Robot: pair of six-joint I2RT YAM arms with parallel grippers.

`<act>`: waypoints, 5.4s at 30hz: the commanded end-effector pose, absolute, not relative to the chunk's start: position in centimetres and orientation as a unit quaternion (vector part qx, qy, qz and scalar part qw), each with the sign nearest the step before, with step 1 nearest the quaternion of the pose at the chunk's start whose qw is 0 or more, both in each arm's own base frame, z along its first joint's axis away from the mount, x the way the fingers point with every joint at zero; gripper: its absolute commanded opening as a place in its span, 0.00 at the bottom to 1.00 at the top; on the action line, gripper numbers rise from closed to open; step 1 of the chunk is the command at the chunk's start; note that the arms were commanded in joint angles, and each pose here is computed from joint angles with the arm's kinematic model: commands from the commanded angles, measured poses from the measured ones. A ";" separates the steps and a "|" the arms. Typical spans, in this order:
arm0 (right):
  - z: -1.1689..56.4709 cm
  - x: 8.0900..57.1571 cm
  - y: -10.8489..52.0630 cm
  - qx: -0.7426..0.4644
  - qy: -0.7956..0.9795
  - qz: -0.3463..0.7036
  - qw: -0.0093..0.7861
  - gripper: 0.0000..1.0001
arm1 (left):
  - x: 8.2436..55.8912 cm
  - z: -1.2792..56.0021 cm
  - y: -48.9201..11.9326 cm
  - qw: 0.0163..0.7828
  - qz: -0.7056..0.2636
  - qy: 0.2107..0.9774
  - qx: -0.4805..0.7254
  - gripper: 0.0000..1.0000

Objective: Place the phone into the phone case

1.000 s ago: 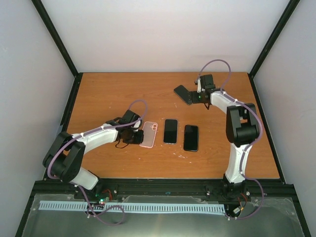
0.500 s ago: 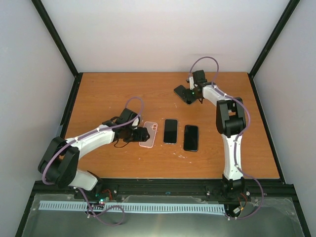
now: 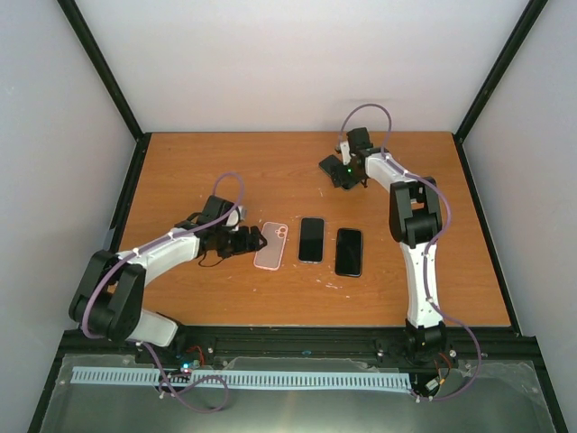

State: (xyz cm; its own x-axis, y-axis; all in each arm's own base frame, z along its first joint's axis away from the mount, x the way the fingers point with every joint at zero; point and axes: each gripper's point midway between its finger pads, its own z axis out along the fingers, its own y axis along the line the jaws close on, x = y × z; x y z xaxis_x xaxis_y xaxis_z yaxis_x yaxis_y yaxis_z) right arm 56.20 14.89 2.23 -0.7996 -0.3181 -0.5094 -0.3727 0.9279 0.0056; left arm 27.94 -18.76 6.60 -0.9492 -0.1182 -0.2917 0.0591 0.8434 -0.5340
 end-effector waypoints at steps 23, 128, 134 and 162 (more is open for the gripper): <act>1.2 48.1 14.6 -0.137 0.977 0.017 0.163 0.64 | 25.6 5.5 -22.4 0.097 -0.419 0.902 -0.013 0.78; 4.8 29.3 37.9 0.026 0.945 0.283 0.162 0.59 | 28.8 9.1 -13.3 0.216 -0.374 0.894 -0.113 0.79; 5.3 29.7 37.5 0.035 0.943 0.279 0.176 0.60 | 29.2 9.1 -13.9 0.215 -0.390 0.890 -0.101 0.79; 7.6 29.6 35.8 -0.002 0.940 0.270 0.206 0.83 | 30.6 8.4 -15.8 0.187 -0.438 0.876 -0.074 0.67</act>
State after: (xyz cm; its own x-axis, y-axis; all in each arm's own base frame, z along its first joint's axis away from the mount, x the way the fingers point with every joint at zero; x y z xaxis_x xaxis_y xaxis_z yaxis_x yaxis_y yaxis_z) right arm 29.31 36.38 5.42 -0.9379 0.1264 -0.3230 -0.0572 0.8621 0.5036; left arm 28.66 -15.31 6.34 -0.9325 -0.3106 -0.1842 -0.0562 0.6287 -0.7756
